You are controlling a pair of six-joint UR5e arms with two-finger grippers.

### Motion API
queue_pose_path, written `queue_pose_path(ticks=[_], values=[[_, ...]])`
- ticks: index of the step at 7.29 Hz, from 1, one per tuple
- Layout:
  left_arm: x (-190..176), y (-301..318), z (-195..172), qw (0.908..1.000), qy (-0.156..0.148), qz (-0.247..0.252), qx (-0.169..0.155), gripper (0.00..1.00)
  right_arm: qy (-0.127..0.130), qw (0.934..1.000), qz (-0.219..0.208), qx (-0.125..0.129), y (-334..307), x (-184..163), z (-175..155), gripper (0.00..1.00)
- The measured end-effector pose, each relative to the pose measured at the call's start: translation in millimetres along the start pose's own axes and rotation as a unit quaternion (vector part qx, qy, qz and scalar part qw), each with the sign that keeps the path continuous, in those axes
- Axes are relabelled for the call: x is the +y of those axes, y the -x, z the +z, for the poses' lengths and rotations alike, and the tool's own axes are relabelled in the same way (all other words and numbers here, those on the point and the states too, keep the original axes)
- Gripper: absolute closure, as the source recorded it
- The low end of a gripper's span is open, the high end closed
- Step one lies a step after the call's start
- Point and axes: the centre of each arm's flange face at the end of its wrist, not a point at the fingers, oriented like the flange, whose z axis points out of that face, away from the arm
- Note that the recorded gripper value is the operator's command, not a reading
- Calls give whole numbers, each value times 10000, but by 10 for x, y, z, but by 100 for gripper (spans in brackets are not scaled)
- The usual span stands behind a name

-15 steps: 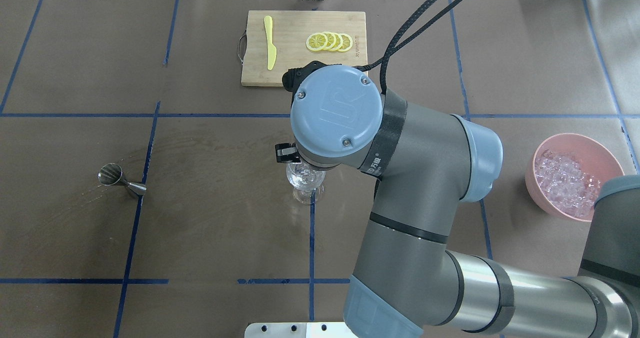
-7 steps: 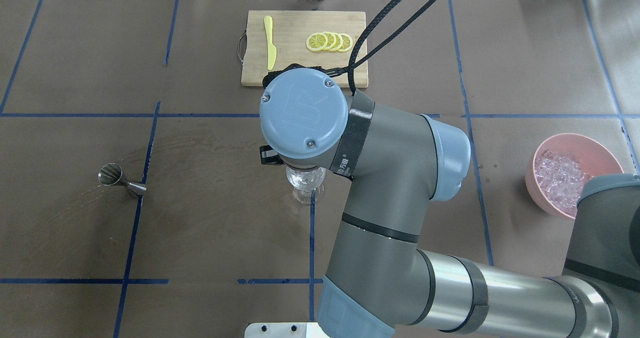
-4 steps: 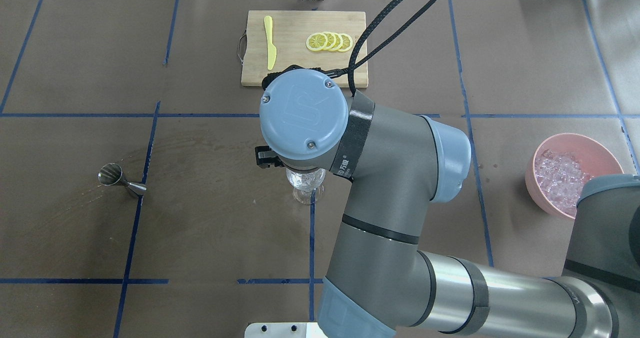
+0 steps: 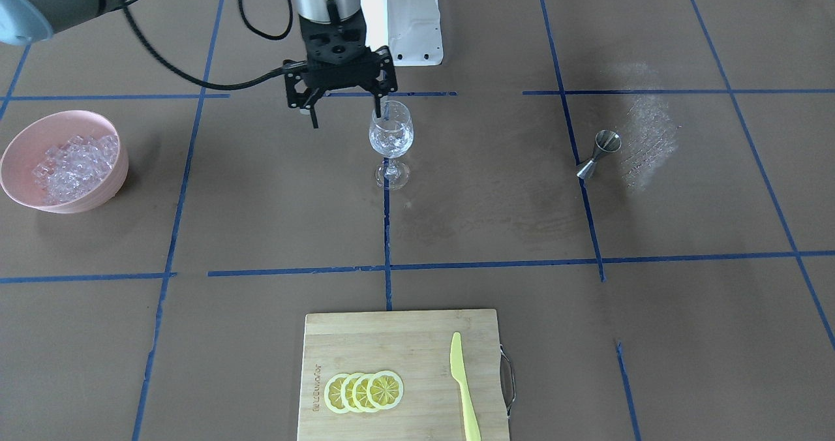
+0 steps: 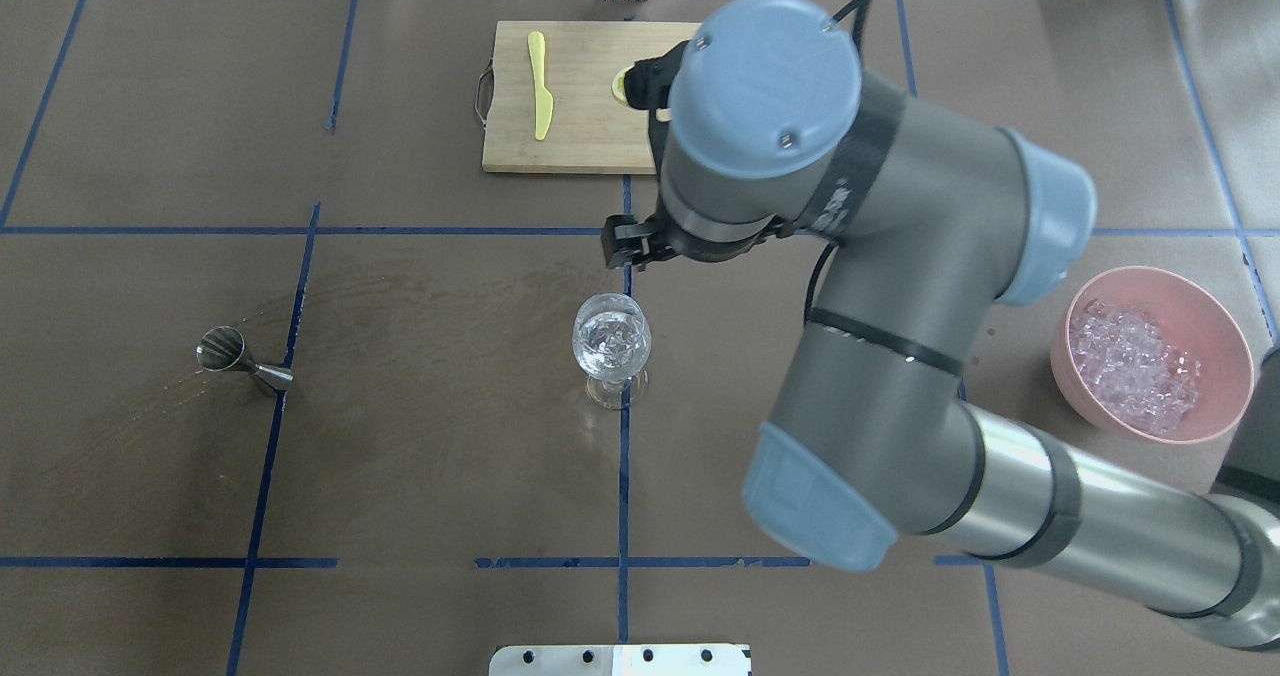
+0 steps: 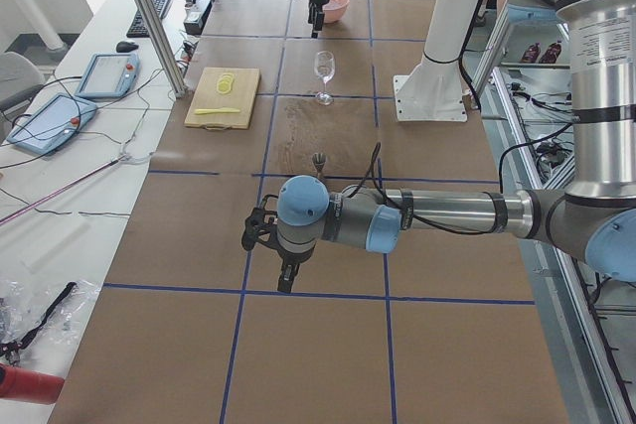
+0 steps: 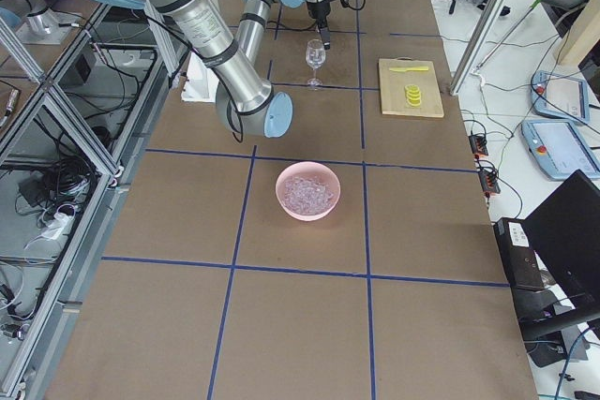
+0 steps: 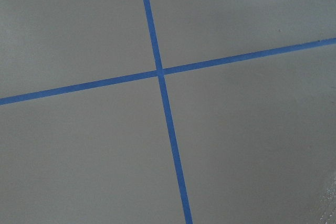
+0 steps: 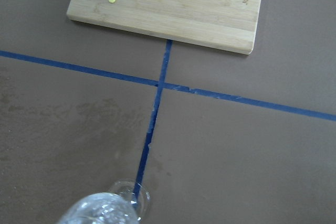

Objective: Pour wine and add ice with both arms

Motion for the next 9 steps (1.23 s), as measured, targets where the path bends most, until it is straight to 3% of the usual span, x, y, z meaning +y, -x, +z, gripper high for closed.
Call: queue_pose_path(ticks=[4,6,7,9], values=[[8,32,-18,9998,12,2,-198,0,571,9937,-947,195,-2503,-576,-67,0],[59,63,-20,9996,37,-34,-292,0,933,9891,-1120,186,-3893,-699,-24,0],[76,72,-15,9995,46,-46,-303,0,1091,9873,-1143,154,-4529,-638,48,0],[92,83,-7,9995,56,-64,-308,0,1243,9868,-1010,247,-5856,6,369,0]])
